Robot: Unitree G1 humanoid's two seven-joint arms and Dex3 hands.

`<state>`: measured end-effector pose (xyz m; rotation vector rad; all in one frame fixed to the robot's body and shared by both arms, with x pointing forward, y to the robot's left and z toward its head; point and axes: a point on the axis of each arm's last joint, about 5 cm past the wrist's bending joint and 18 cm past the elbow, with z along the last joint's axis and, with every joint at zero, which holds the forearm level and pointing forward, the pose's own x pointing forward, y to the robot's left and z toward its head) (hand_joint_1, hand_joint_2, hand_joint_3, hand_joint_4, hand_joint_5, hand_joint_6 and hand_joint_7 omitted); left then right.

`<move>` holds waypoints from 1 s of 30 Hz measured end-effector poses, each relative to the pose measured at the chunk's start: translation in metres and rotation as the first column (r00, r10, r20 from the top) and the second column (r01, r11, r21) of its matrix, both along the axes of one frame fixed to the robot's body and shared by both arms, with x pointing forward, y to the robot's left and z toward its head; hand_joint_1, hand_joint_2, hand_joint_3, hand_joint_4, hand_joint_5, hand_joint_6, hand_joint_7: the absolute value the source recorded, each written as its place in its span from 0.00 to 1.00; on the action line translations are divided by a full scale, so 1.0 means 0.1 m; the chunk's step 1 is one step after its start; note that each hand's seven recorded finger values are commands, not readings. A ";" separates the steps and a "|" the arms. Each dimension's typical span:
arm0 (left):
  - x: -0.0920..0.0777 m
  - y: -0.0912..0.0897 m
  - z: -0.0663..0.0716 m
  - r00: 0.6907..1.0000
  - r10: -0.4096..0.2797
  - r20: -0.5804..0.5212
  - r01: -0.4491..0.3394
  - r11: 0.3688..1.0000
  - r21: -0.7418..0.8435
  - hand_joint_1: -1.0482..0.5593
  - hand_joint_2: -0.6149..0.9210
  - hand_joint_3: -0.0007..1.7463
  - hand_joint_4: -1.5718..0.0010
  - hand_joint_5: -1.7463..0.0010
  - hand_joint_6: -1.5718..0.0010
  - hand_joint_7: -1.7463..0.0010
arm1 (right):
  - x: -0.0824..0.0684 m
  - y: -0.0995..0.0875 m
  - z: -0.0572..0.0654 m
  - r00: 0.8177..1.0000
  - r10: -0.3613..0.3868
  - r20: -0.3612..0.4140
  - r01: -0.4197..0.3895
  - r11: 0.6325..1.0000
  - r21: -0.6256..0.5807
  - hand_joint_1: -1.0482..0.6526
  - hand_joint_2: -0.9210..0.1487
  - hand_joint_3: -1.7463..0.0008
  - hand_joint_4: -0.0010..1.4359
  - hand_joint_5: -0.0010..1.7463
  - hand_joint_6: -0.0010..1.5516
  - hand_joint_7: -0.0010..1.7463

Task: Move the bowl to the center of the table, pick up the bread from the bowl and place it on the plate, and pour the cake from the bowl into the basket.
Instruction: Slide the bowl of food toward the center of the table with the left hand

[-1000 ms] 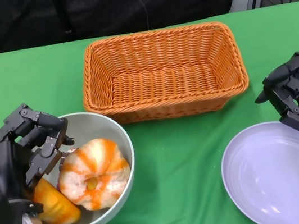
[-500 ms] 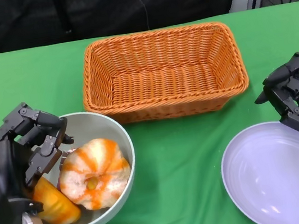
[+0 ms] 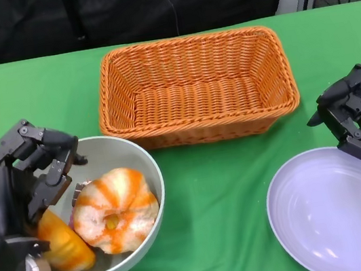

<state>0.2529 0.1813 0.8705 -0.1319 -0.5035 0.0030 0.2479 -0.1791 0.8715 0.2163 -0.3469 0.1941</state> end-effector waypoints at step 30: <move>0.01 0.35 0.17 0.968 0.147 -0.205 -0.135 0.988 0.074 0.20 1.00 0.16 0.73 1.00 0.73 1.00 | 0.01 0.01 0.01 1.000 -0.019 -0.005 0.019 1.000 -0.012 0.54 0.13 0.67 0.55 0.84 0.46 0.66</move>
